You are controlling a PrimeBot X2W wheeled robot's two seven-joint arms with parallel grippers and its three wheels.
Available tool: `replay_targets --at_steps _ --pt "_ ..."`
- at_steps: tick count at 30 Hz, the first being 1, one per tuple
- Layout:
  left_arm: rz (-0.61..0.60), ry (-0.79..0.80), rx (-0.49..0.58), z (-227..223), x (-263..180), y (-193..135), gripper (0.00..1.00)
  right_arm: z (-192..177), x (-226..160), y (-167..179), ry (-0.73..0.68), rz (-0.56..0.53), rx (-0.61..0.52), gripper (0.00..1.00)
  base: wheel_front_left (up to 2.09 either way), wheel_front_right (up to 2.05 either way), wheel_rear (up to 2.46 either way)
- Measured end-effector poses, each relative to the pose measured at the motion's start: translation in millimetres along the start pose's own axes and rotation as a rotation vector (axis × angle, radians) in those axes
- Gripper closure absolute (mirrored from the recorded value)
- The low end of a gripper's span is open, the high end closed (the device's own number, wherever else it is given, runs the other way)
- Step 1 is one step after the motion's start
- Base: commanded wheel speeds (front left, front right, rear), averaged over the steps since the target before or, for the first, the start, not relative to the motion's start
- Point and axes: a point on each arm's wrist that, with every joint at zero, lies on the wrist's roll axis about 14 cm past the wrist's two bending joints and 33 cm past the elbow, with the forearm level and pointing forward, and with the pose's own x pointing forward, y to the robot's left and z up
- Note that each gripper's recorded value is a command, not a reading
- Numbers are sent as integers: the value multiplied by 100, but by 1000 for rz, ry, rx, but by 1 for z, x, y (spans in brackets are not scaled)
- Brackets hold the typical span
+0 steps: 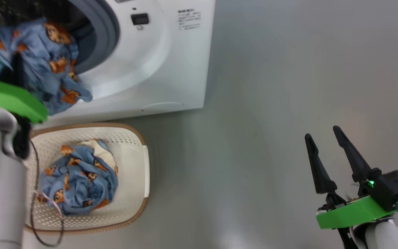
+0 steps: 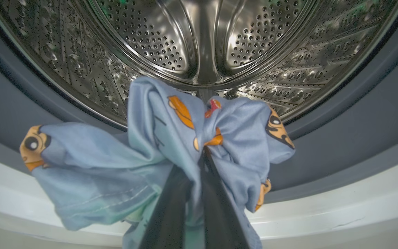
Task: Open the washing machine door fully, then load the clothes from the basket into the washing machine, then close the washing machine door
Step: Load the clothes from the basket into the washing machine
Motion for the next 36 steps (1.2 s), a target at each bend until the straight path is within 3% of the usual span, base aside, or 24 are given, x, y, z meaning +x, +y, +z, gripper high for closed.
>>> replay_targets --at_steps 16,31,36 --pt "4 128 28 4 87 15 100 -34 5 -28 79 -68 11 0 0 0 0" --pt "46 -291 54 84 131 13 100 -47 5 -49 114 -120 -11 0 0 0 0" --pt "65 -234 55 64 137 19 100 -52 6 -49 122 -120 -7 0 0 0 0"
